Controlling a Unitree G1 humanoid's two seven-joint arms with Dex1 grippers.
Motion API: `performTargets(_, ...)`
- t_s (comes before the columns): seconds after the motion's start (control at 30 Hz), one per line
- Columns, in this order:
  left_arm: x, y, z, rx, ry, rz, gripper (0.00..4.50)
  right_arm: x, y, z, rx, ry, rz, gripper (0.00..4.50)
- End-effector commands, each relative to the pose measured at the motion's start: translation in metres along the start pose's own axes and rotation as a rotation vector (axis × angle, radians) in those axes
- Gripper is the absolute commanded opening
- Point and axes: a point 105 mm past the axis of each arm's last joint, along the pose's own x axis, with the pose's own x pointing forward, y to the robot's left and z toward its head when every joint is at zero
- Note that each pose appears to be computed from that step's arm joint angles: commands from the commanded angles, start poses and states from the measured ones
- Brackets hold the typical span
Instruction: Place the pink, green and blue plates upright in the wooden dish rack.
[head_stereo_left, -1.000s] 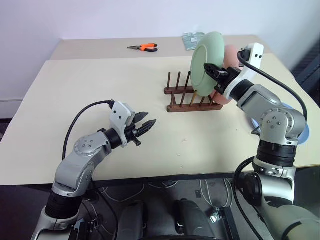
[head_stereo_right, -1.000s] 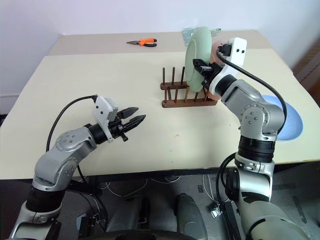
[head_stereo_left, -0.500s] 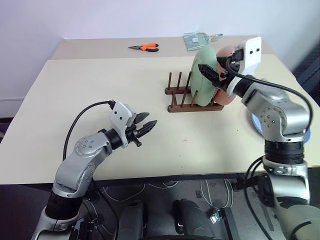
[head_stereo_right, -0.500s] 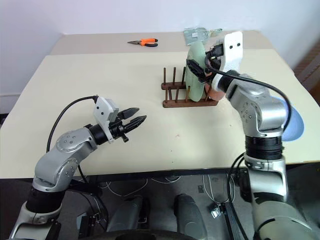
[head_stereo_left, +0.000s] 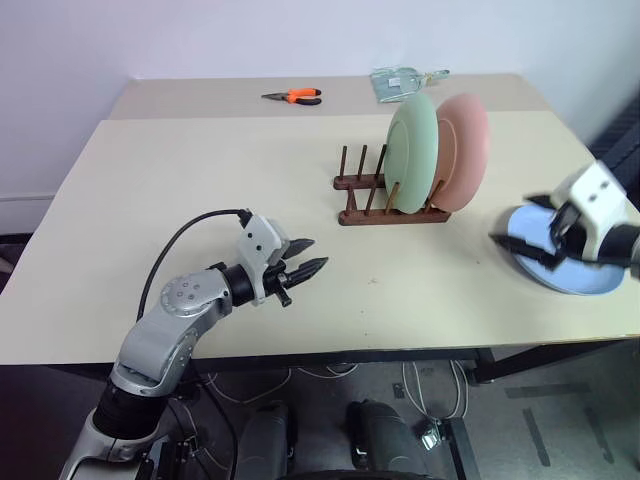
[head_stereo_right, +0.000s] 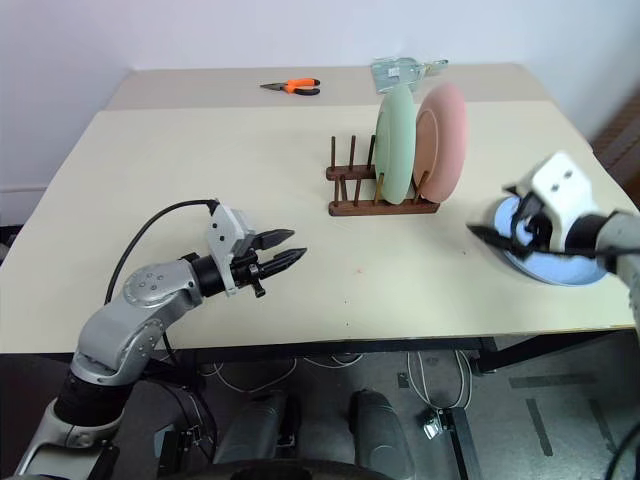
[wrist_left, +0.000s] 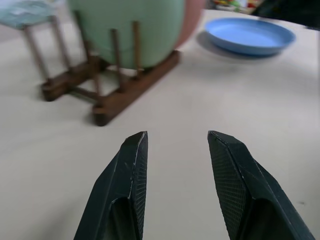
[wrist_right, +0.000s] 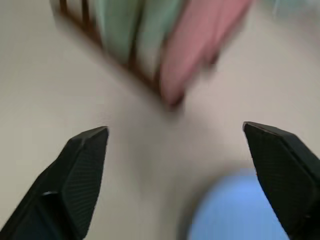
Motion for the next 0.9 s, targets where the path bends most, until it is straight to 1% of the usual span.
performTargets(0.03, 0.003, -0.017, 0.012, 0.044, -0.038, -0.098, 1.93, 0.002, -0.017, -0.022, -0.051, 0.098, -0.122, 4.46)
performTargets(0.1, 0.006, -0.021, 0.015, 0.032, -0.050, -0.129, 1.93, 0.009, -0.017, -0.040, -0.026, 0.146, -0.135, 4.46)
performTargets(0.17, 0.008, -0.025, 0.016, 0.033, -0.053, -0.151, 1.93, 0.016, -0.015, -0.055, -0.041, 0.190, -0.142, 4.46)
performTargets(0.2, 0.009, -0.025, 0.016, 0.034, -0.053, -0.153, 1.93, 0.019, -0.017, -0.061, -0.056, 0.212, -0.157, 4.22)
performTargets(0.27, 0.010, -0.024, 0.016, 0.036, -0.049, -0.148, 1.93, 0.022, -0.020, -0.064, -0.039, 0.213, -0.179, 3.59)
performTargets(0.3, 0.010, -0.023, 0.016, 0.039, -0.048, -0.144, 1.93, 0.023, -0.021, -0.063, -0.030, 0.205, -0.182, 3.17)
performTargets(0.4, 0.008, -0.020, 0.016, 0.046, -0.045, -0.129, 1.93, 0.026, -0.026, -0.058, -0.043, 0.187, -0.206, 1.57)
performTargets(0.43, 0.007, -0.019, 0.016, 0.047, -0.046, -0.125, 1.93, 0.026, -0.027, -0.056, -0.059, 0.185, -0.210, 1.20)
performTargets(0.5, 0.006, -0.018, 0.016, 0.046, -0.048, -0.116, 1.93, 0.027, -0.030, -0.049, -0.079, 0.166, -0.219, 0.12)
performTargets(0.53, 0.005, -0.017, 0.016, 0.045, -0.050, -0.112, 1.93, 0.027, -0.032, -0.042, -0.098, 0.148, -0.232, 0.06)
performTargets(0.63, 0.004, -0.013, 0.017, 0.047, -0.050, -0.094, 1.93, 0.022, -0.051, -0.009, -0.171, 0.055, -0.330, 0.06)
performTargets(0.73, 0.002, -0.008, 0.016, 0.055, -0.045, -0.073, 1.93, 0.004, -0.085, 0.041, -0.259, -0.064, -0.527, 0.06)
performTargets(0.77, 0.001, -0.005, 0.016, 0.058, -0.043, -0.064, 1.93, -0.008, -0.098, 0.075, -0.291, -0.165, -0.620, 0.06)
performTargets(0.8, 0.001, -0.003, 0.016, 0.060, -0.042, -0.058, 1.93, -0.017, -0.105, 0.097, -0.308, -0.234, -0.679, 0.06)
performTargets(0.87, 0.000, 0.000, 0.015, 0.066, -0.039, -0.045, 1.93, -0.033, -0.107, 0.142, -0.331, -0.400, -0.728, 0.06)
performTargets(0.9, 0.000, 0.002, 0.014, 0.069, -0.037, -0.034, 1.93, -0.041, -0.100, 0.172, -0.335, -0.526, -0.714, 0.06)
